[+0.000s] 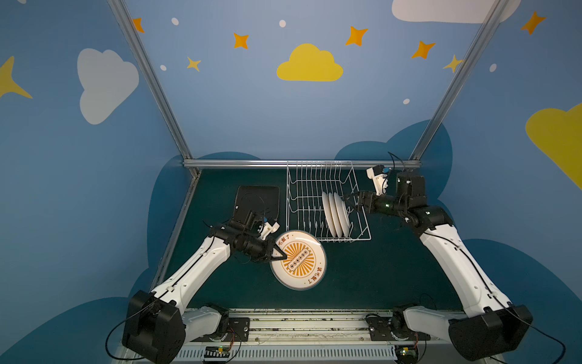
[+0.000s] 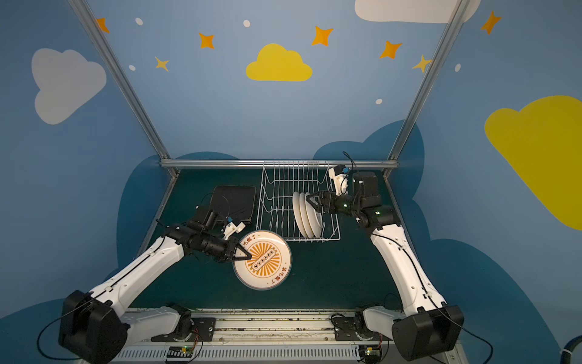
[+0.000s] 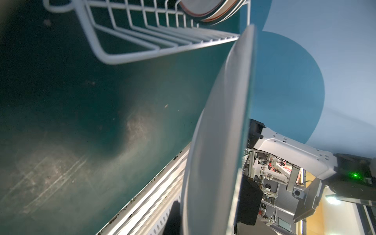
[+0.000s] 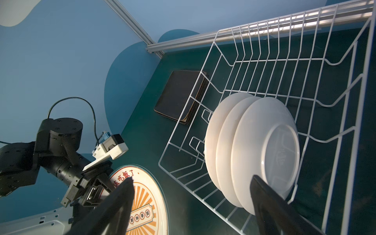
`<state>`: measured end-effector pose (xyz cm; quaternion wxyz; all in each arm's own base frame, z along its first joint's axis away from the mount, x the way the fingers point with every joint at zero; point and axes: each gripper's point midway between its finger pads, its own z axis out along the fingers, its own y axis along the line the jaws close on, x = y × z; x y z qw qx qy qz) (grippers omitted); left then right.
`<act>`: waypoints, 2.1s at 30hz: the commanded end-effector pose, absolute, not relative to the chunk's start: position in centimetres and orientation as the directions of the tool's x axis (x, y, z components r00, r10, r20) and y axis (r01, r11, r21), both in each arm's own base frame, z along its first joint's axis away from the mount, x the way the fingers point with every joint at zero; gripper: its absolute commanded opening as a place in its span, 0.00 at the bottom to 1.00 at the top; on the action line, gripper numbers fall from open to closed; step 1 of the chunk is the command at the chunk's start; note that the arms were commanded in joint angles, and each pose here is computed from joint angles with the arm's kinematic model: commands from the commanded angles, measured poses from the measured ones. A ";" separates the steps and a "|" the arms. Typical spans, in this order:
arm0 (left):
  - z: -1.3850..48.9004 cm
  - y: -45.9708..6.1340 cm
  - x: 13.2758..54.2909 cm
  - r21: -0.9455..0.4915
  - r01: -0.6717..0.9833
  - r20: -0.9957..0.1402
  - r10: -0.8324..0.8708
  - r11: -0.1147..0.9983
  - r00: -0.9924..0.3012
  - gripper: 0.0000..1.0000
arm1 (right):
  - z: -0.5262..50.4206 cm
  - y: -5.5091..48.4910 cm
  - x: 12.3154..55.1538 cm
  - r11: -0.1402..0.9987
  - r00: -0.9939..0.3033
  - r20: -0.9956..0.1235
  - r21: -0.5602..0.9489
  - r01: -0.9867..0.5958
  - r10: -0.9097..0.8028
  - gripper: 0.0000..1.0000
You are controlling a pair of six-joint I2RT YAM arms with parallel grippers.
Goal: Unload the plates from the dish rack
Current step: Place the plate at the bottom-center of the table.
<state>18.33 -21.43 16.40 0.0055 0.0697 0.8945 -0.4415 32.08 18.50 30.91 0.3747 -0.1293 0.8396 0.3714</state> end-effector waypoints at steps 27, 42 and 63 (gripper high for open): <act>4.6 -23.3 19.4 -0.755 -0.040 0.123 0.081 0.654 -0.989 0.13 | 30.3 17.5 32.5 0.737 -0.676 -0.734 0.494 -0.461 0.069 0.89; 2.9 -22.1 21.3 -0.719 -0.077 0.132 0.027 0.691 -0.991 0.38 | 30.2 17.4 32.7 0.743 -0.683 -0.727 0.498 -0.448 0.076 0.89; 3.8 -19.7 25.0 -0.624 -0.054 0.074 -0.010 0.780 -0.997 0.83 | 29.8 17.3 32.9 0.751 -0.698 -0.711 0.508 -0.423 0.087 0.89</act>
